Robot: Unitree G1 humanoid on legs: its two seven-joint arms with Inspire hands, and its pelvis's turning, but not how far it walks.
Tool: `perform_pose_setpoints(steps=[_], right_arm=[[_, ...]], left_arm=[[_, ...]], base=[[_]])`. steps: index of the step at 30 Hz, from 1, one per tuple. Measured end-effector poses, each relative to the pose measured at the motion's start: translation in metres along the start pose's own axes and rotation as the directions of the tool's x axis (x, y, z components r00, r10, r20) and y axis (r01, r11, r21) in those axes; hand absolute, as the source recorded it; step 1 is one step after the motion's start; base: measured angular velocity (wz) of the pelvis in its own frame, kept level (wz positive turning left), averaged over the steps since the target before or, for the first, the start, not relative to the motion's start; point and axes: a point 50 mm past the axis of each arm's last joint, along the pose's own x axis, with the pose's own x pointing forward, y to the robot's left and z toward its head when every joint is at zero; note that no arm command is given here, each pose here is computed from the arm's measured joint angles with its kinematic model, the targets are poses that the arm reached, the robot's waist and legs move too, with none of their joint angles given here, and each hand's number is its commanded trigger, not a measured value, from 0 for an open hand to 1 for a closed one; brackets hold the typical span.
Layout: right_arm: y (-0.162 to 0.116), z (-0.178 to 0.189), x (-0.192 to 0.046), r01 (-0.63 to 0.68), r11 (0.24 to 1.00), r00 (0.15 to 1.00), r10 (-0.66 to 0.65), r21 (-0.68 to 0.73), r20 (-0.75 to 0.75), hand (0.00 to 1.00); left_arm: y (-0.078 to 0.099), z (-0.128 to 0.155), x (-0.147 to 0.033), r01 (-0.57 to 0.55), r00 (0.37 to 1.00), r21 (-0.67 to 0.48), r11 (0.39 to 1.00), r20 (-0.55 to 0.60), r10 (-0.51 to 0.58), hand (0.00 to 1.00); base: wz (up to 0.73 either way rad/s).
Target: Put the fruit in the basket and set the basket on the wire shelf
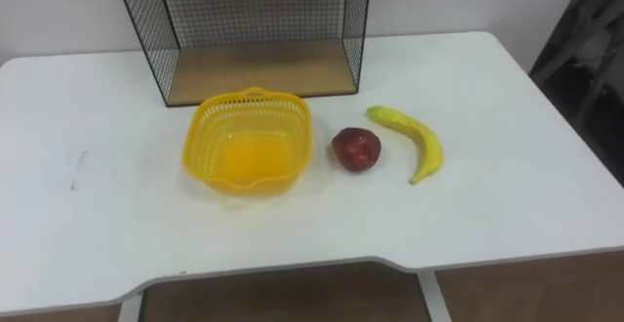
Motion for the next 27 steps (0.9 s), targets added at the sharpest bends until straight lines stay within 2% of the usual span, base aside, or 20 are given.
perform_pose_setpoints(steps=[2,6,8,11,16,18,20,23,27], right_arm=[[0.001,-0.001,0.0,-0.017,0.977,1.0,0.019,0.214,-0.005,0.0],[-0.001,-0.001,0.0,-0.015,0.893,1.0,0.025,0.45,-0.015,0.0],[-0.003,0.003,0.0,-0.007,0.793,1.0,0.023,0.61,-0.018,0.0],[-0.008,0.009,0.0,0.021,0.665,1.0,-0.007,0.747,-0.022,0.0],[-0.017,0.017,-0.002,0.095,0.479,0.995,-0.075,0.873,-0.067,0.0],[-0.021,0.027,-0.004,0.114,0.426,0.992,-0.105,0.897,-0.076,0.0],[-0.029,0.049,-0.01,0.117,0.325,0.986,-0.154,0.938,-0.069,0.0],[-0.04,0.083,-0.024,0.072,0.25,0.969,-0.246,0.966,-0.009,0.0],[-0.049,0.118,-0.048,0.01,0.191,0.937,-0.346,0.982,0.057,0.0]], left_arm=[[0.001,-0.003,0.0,-0.004,1.0,-0.019,1.0,-0.008,0.004,0.0],[0.003,-0.006,0.0,-0.011,1.0,-0.052,0.999,-0.011,0.011,0.0],[0.004,-0.009,0.0,-0.015,1.0,-0.081,0.997,-0.021,0.014,0.0],[0.009,-0.012,0.0,-0.029,0.999,-0.146,0.989,-0.021,0.026,0.0],[0.016,-0.016,0.0,-0.058,0.998,-0.183,0.981,-0.022,0.055,0.0],[0.017,-0.02,-0.001,-0.068,0.998,-0.204,0.977,-0.03,0.063,0.0],[0.02,-0.024,-0.002,-0.089,0.996,-0.212,0.973,-0.032,0.084,0.0],[0.028,-0.024,-0.004,-0.129,0.991,-0.207,0.97,-0.011,0.13,0.0],[0.033,-0.02,-0.004,-0.139,0.989,-0.208,0.968,0.027,0.147,0.0]], base=[[0.0],[0.0],[-0.03],[-0.05],[-0.02],[-0.08],[-0.09],[-0.05],[-0.03]])
